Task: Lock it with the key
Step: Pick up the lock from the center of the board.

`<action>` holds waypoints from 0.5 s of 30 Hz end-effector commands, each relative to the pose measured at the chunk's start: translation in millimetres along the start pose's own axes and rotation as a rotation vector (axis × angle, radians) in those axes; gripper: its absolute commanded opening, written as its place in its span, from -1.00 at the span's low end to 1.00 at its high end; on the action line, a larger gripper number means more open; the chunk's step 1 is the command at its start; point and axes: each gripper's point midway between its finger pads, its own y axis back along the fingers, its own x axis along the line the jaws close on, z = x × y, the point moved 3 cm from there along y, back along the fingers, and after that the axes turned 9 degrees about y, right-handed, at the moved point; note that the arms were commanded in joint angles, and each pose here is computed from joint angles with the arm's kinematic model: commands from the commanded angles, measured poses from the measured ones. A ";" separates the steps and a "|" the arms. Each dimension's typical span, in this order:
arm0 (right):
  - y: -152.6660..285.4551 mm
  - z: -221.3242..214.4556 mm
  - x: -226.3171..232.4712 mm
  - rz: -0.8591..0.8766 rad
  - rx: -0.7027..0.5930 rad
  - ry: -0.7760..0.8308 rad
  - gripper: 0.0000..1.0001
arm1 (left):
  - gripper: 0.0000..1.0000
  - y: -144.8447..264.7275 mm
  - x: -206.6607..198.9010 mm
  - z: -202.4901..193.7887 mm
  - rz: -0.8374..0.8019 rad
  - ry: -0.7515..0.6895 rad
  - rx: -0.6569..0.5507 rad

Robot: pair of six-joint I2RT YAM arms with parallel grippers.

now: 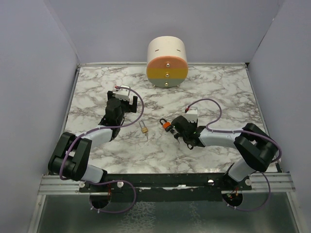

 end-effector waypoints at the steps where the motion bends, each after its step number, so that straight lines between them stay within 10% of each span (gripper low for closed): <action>1: -2.8 -16.8 -11.5 -0.081 0.051 0.030 -0.11 | 0.98 -1.9 -2.2 5.6 -0.007 -0.008 -0.021; 15: -4.1 -19.4 -17.3 -0.031 0.062 -0.035 -0.24 | 0.98 -2.2 -2.1 4.5 -0.006 -0.007 -0.018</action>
